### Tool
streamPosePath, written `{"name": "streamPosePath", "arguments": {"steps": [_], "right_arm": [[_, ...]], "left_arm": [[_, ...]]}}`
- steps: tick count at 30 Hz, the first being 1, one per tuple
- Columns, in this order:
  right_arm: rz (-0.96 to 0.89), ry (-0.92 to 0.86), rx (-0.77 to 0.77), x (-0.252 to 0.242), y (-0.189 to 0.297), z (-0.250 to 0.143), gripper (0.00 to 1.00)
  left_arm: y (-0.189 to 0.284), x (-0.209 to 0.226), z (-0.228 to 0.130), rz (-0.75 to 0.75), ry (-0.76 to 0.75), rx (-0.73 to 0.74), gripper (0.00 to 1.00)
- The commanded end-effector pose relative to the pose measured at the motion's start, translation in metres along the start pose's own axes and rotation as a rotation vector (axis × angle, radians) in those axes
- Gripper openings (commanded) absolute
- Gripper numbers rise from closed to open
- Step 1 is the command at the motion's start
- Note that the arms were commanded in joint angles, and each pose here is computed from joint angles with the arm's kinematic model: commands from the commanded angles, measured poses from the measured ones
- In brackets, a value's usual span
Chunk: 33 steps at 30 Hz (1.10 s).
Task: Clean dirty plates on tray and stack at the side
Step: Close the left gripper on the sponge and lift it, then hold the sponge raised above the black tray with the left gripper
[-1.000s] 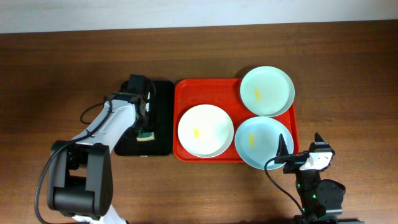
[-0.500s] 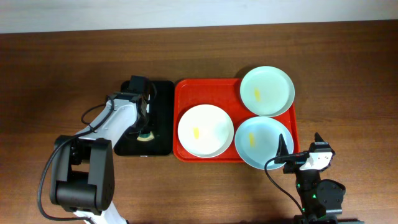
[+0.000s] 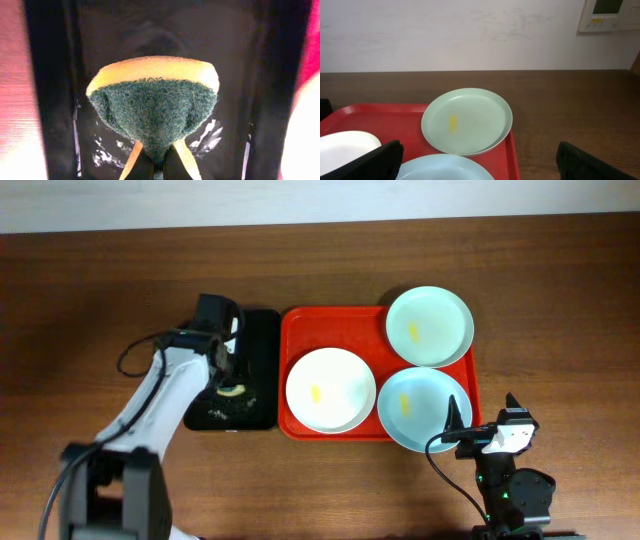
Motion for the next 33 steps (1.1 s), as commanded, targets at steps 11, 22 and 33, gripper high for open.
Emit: {"name": "streamPosePath", "arguments": {"steps": [11, 22, 33], "right_arm": [[-0.008, -0.008, 0.003, -0.001, 0.000, -0.002, 0.98], [-0.007, -0.008, 0.003, -0.001, 0.000, -0.002, 0.98], [-0.008, -0.008, 0.003, -0.001, 0.000, -0.002, 0.98]], "left_arm": [[0.055, 0.015, 0.026, 0.088, -0.062, -0.095, 0.00], [0.050, -0.004, 0.018, 0.012, -0.098, -0.059, 0.00], [0.031, -0.017, -0.001, -0.003, -0.102, -0.002, 0.00]]}}
Point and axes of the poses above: each gripper's point midway between its finger pads, its own y axis back along the fingers, its own x axis along the line the jaws close on, z = x × y, the point moved 6 cm from there along y, back along the fingers, and after that the axes turned 14 degrees about -y, right-handed, at the moved point
